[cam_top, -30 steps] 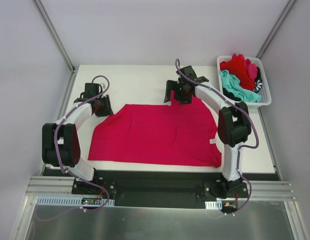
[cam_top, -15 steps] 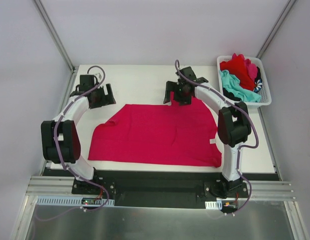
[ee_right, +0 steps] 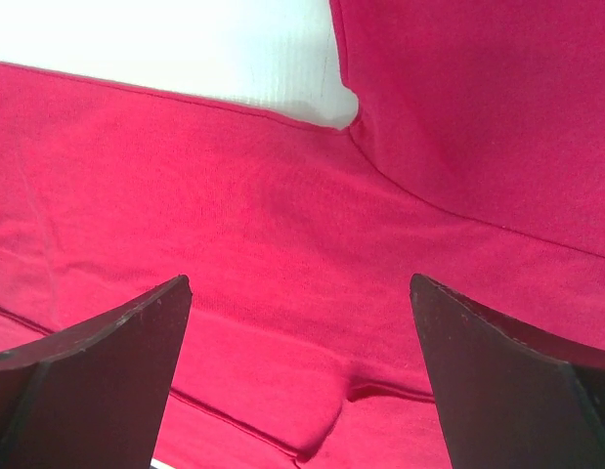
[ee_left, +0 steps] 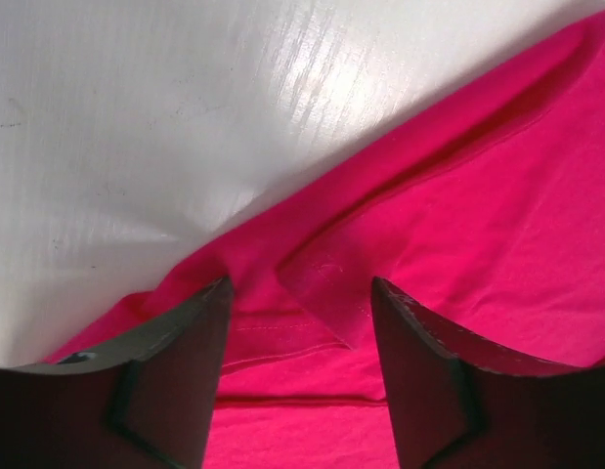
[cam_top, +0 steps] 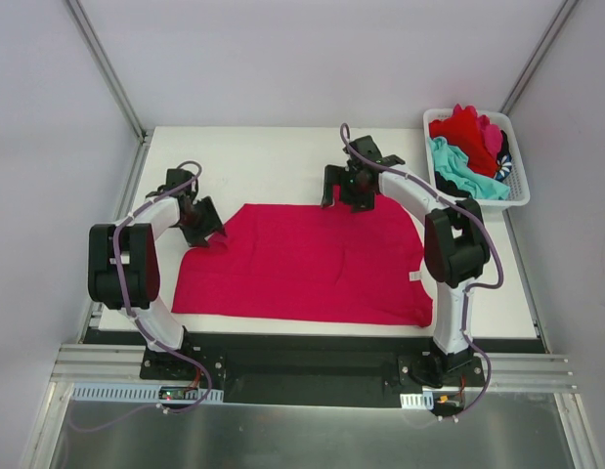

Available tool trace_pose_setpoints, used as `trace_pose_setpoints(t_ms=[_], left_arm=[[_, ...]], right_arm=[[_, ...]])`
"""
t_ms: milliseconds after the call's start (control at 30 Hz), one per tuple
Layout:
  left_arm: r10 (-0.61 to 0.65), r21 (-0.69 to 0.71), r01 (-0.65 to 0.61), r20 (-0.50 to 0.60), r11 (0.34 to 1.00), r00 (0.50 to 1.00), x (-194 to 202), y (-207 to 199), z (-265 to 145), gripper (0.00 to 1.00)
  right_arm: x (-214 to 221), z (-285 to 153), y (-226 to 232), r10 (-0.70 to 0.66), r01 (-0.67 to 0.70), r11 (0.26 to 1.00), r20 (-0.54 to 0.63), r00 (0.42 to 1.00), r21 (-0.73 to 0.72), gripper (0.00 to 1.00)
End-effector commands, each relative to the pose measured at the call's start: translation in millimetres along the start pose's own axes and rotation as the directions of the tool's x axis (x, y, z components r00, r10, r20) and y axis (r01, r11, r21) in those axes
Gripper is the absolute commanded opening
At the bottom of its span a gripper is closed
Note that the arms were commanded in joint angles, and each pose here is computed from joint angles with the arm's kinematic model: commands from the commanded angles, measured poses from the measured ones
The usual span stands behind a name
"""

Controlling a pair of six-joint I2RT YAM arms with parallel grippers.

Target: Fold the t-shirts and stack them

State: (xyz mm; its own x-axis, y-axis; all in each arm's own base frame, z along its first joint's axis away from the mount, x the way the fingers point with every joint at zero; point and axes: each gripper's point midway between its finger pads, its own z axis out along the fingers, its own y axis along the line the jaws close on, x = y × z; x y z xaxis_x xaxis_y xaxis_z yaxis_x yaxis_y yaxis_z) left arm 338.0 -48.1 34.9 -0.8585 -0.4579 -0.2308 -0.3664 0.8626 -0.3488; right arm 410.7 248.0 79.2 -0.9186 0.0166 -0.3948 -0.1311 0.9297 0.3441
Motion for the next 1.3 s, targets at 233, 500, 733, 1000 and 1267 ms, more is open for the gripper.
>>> trace_pose_setpoints(t_ms=[233,500,733,1000,1267], left_arm=[[-0.068,0.079,0.067,0.015,0.995,0.998,-4.6,-14.5,-0.6,0.54],[-0.073,0.06,0.071,0.024,0.996,0.997,-6.0,-9.7,5.7,0.31],[0.102,0.033,-0.108,0.149,0.994,0.984,-48.9,-13.4,-9.5,0.0],[0.307,-0.038,-0.308,0.263,0.951,0.915,-114.5,-12.6,-25.3,0.0],[0.374,-0.092,-0.363,0.264,0.927,0.889,-165.6,-3.8,-5.2,0.49]], right_arm=[[0.4,-17.9,9.4,-0.007,0.007,1.0,0.027,1.0,-0.011,0.99],[2.3,-16.0,9.3,-0.002,0.002,1.0,0.025,1.0,-0.011,0.99],[7.5,-20.3,5.6,-0.005,0.005,1.0,0.023,1.0,0.0,0.99],[14.2,-20.5,3.4,-0.001,0.001,1.0,0.01,1.0,0.005,0.99],[21.5,-19.1,2.2,0.0,0.0,1.0,-0.016,1.0,0.007,0.99]])
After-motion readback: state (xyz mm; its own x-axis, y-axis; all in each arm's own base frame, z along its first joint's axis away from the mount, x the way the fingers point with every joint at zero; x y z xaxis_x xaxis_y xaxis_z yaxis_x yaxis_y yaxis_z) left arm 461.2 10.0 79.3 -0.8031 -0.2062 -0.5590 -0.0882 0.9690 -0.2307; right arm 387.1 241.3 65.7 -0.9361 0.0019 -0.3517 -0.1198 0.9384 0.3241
